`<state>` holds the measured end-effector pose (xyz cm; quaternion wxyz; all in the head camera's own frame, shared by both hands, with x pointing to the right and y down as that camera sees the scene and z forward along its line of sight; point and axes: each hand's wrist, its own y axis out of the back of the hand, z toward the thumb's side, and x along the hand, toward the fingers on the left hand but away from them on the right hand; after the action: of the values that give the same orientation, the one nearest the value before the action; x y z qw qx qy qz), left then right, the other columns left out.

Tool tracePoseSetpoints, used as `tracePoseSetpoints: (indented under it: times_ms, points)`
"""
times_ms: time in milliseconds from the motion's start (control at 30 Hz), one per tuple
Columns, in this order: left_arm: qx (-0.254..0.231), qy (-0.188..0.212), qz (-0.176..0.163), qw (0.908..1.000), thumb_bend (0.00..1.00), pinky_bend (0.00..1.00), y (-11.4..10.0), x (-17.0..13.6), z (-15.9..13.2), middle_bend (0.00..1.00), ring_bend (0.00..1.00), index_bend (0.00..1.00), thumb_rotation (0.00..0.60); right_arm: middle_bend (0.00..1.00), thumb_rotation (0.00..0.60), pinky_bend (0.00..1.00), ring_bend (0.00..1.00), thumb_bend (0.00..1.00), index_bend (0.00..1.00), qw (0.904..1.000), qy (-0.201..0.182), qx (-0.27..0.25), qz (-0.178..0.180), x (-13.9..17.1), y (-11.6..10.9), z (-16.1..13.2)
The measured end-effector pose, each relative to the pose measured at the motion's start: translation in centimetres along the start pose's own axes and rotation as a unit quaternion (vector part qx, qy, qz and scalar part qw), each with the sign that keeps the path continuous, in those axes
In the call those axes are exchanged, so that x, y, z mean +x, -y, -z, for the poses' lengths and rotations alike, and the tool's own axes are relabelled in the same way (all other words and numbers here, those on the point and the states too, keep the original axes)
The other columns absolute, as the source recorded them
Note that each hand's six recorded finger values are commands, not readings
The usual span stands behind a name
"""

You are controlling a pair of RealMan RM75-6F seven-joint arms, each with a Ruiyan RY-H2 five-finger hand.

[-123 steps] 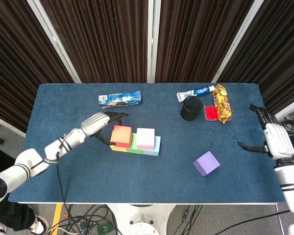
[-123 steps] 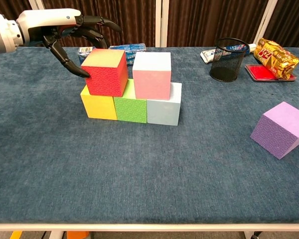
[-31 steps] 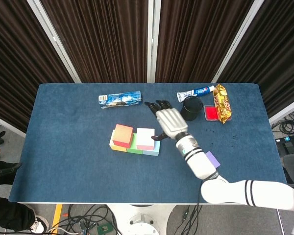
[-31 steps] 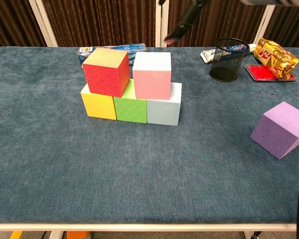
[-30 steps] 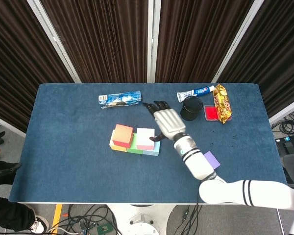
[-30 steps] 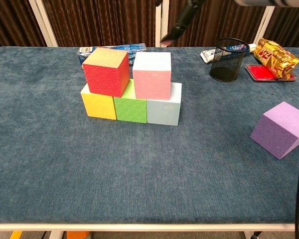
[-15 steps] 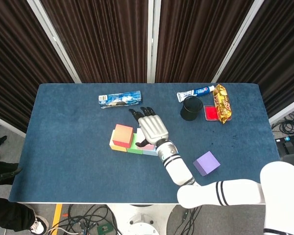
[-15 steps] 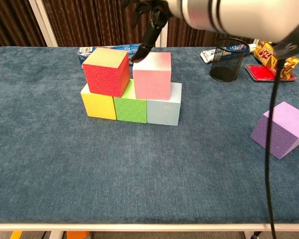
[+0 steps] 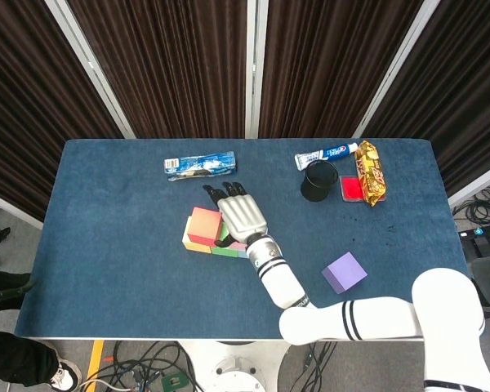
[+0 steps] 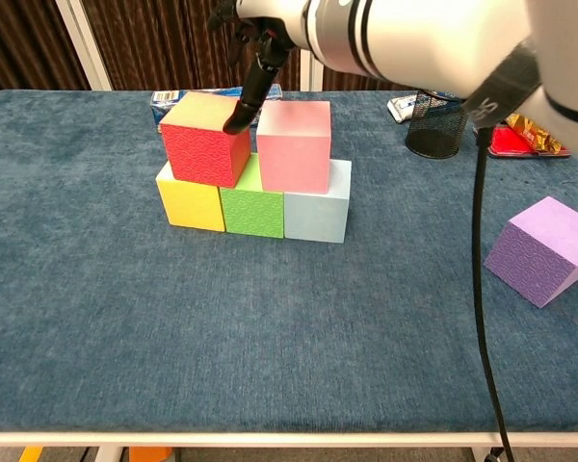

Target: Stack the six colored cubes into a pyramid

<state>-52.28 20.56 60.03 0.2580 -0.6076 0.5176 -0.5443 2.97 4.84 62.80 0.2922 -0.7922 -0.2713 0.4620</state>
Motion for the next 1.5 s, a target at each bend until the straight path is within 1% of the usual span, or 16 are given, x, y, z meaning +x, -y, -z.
tracePoseSetpoints:
  times_ms: [200,333,633,867,1033,1267,1500]
  points:
    - [0.002,-0.001,0.001,1.0000,0.00,0.14,0.1,-0.1,0.3,0.11,0.00,0.10,0.600,0.19,0.600,0.00,0.00,0.00,0.00,1.0000,0.003,0.002,-0.007,-0.6,0.8,-0.6]
    - [0.000,-0.001,0.001,1.0000,0.00,0.14,-0.1,-0.1,0.3,0.11,0.00,0.10,0.600,0.25,0.600,0.00,0.00,0.00,0.00,1.0000,0.001,-0.001,-0.010,-0.8,1.0,-1.0]
    - [0.001,-0.005,0.005,1.0000,0.00,0.14,0.2,-0.2,0.7,0.11,0.00,0.10,0.600,0.32,0.600,0.00,0.00,0.00,0.00,0.9999,0.004,0.000,-0.011,-1.3,1.6,-1.3]
    - [0.003,-0.006,0.008,0.9999,0.00,0.14,0.4,-0.3,0.9,0.11,0.00,0.10,0.600,0.40,0.600,0.00,0.00,0.06,0.00,0.9999,0.009,0.005,0.003,-1.7,1.7,-1.4]
    - [0.004,-0.004,0.012,0.9999,0.00,0.14,0.6,-0.3,0.9,0.11,0.00,0.10,0.600,0.41,0.600,0.00,0.01,0.08,0.00,0.9999,0.010,0.010,0.005,-1.7,1.7,-1.2]
    - [0.005,-0.003,0.011,0.9999,0.00,0.14,0.7,-0.2,0.9,0.11,0.00,0.11,0.600,0.43,0.600,0.00,0.01,0.08,0.00,1.0000,-0.006,0.002,0.007,-1.8,1.2,-1.4]
    - [0.007,-0.004,0.014,0.9999,0.00,0.14,0.8,-0.1,0.9,0.11,0.00,0.11,0.600,0.43,0.600,0.00,0.01,0.08,0.00,0.9994,-0.035,0.006,-0.008,-2.0,1.1,-1.4]
